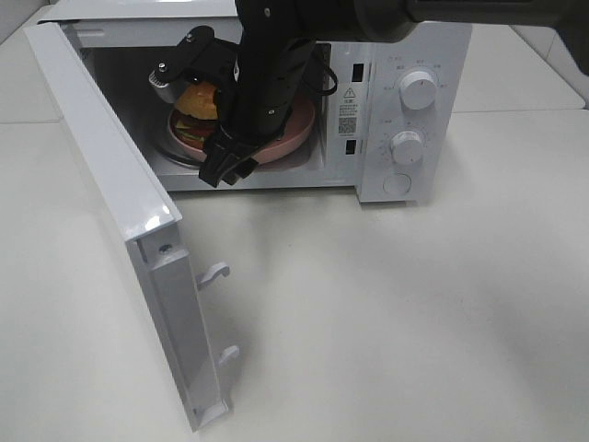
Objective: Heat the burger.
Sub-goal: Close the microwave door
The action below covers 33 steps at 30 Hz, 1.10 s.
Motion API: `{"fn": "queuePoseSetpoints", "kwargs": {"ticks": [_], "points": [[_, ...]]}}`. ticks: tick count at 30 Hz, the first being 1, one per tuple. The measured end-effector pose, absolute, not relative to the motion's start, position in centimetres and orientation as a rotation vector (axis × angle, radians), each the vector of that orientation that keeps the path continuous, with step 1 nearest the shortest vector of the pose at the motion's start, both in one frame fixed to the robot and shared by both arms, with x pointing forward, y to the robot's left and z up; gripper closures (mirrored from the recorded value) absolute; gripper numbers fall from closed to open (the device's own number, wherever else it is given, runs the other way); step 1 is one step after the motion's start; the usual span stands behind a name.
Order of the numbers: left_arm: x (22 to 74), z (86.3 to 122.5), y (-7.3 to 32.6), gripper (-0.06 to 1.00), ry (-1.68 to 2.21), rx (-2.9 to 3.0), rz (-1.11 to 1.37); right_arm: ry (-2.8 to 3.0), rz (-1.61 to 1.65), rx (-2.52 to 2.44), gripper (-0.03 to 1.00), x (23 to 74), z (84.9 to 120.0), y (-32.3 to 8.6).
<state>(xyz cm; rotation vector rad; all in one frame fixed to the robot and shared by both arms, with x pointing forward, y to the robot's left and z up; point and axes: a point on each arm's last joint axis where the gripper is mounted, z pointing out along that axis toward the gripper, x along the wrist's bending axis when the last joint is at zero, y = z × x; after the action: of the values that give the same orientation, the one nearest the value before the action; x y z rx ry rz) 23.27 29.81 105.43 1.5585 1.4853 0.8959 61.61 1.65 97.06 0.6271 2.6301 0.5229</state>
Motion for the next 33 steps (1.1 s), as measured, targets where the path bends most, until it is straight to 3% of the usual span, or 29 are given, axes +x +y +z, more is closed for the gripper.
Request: {"fn": "queuePoseSetpoints", "kwargs": {"ticks": [33], "points": [[23.3,105.4,29.8,0.94,1.485,1.559,0.896,2.64,0.322,1.187,0.37,59.8,98.0,-0.2]]}}
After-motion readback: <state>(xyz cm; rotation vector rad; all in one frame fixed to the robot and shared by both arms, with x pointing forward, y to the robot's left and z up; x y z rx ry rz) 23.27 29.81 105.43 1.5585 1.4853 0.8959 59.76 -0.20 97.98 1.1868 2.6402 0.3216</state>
